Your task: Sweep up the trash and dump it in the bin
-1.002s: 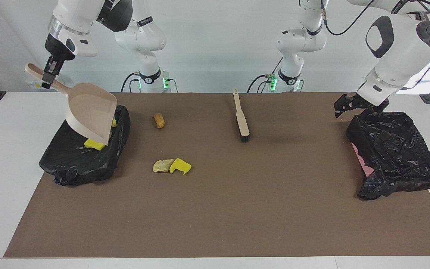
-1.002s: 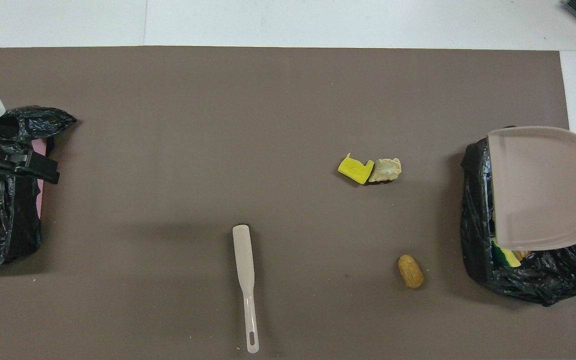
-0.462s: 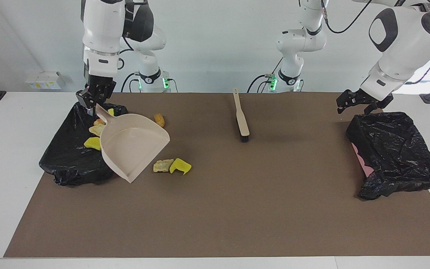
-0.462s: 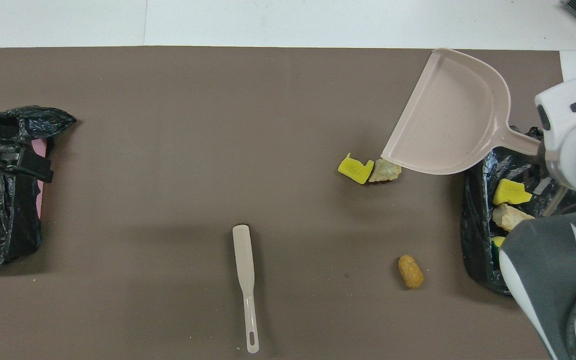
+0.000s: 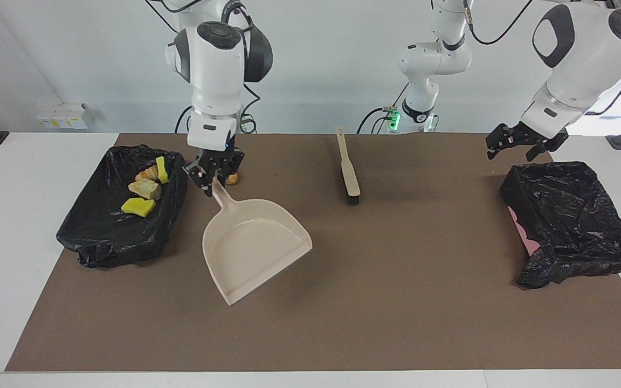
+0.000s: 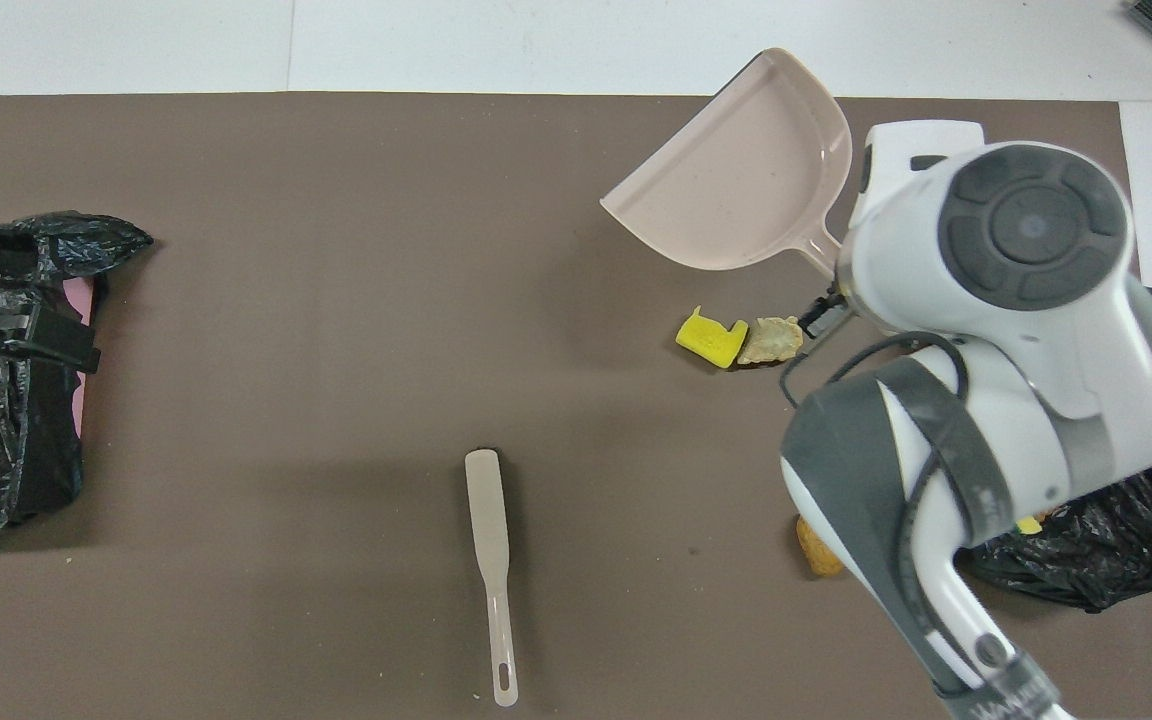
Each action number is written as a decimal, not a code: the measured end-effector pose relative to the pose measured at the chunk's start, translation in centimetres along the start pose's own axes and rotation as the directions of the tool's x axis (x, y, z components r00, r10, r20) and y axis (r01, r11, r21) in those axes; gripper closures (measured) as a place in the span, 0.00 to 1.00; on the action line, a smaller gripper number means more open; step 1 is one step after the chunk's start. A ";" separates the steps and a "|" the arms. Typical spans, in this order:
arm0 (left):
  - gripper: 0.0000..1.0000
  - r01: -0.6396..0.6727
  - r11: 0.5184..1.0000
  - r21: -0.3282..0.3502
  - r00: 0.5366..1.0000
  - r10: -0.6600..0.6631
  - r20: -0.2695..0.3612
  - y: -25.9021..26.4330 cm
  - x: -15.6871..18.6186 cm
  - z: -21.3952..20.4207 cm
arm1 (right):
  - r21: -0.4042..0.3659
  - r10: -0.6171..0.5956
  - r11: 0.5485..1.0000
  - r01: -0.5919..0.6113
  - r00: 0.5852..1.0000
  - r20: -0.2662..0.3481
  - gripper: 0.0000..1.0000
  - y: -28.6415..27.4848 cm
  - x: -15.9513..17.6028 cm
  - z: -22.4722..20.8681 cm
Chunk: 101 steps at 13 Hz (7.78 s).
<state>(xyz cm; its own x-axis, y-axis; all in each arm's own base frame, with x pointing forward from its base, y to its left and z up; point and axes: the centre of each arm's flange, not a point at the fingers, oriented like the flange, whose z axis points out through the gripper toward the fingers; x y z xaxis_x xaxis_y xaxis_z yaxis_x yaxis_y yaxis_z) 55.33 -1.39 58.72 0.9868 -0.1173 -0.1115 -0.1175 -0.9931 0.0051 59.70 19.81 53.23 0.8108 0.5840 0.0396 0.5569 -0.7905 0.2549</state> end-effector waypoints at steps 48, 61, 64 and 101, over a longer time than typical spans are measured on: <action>0.00 0.121 0.992 -0.038 0.985 -0.125 -0.122 28.3 8.9 17.2 | 0.257 0.239 0.924 -0.282 0.953 0.187 0.37 -44.5 -11.4 6.3; 0.48 0.201 0.980 -0.004 0.972 -0.200 -0.126 34.4 10.8 22.2 | 0.177 0.429 0.865 -0.470 0.875 0.227 0.73 -45.2 -13.2 4.8; 0.69 0.208 0.978 -0.004 0.970 -0.207 -0.127 33.9 11.1 22.1 | 0.089 0.457 0.866 -0.491 0.852 0.255 0.73 -41.4 -15.0 1.0; 0.69 -0.992 0.107 0.070 0.118 0.976 0.185 22.0 4.2 18.1 | 0.066 0.809 0.477 -0.876 0.468 0.356 0.73 -18.9 -10.3 19.0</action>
<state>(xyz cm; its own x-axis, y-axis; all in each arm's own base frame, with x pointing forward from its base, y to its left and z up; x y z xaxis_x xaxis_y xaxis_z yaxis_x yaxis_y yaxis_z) 54.91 -23.61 40.34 -0.0186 -0.9812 -0.1919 -0.9991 0.0108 0.0419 44.22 25.21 29.69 0.8939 -0.4322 -0.1188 -0.4327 -0.9012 0.0228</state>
